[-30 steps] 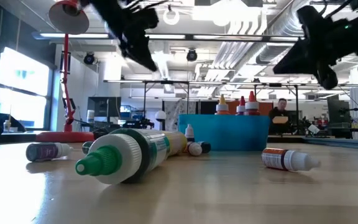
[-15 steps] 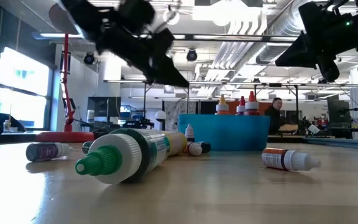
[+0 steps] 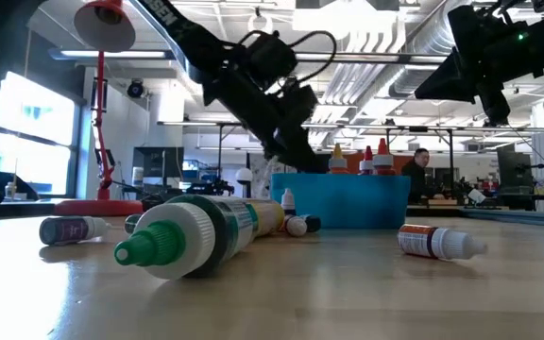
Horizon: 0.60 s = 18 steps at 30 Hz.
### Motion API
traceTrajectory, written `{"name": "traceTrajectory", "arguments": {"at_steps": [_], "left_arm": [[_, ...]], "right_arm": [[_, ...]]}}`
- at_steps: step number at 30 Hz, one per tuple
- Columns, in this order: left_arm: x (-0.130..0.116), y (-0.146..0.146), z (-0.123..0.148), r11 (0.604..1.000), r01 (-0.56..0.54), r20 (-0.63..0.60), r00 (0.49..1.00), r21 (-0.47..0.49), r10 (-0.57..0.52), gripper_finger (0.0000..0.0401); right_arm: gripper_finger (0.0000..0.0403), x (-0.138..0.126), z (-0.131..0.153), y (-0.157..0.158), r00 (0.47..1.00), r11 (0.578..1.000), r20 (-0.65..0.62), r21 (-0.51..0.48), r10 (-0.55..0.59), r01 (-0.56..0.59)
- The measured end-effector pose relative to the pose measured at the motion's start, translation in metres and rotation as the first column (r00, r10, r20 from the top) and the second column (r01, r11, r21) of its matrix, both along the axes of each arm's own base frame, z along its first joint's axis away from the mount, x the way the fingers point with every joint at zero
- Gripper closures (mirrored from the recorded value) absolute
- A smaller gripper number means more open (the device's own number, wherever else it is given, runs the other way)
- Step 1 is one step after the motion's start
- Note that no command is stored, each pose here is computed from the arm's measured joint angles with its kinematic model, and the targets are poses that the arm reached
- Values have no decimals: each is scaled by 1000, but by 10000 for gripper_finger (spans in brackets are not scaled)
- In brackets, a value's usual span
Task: Pick & Place food coloring
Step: Adjust the big yellow food coloring bottle in the blue bin
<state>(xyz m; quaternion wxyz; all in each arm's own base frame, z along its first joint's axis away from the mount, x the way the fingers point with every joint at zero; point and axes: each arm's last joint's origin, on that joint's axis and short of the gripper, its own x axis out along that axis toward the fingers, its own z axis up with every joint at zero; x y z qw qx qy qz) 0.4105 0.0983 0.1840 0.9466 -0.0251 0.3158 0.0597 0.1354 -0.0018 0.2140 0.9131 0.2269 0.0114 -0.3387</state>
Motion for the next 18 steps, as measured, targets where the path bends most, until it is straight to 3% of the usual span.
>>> {"name": "traceTrajectory", "arguments": {"at_steps": [11,18], "left_arm": [[9,1,-20,999,1,-42,999,-45,-2,401],[18,2,-31,995,30,35,999,-95,-27,401]], "right_arm": [[403,2,6,-4,1000,998,11,-56,7,-7],[403,2,6,-3,1000,998,16,-56,11,-10]]}}
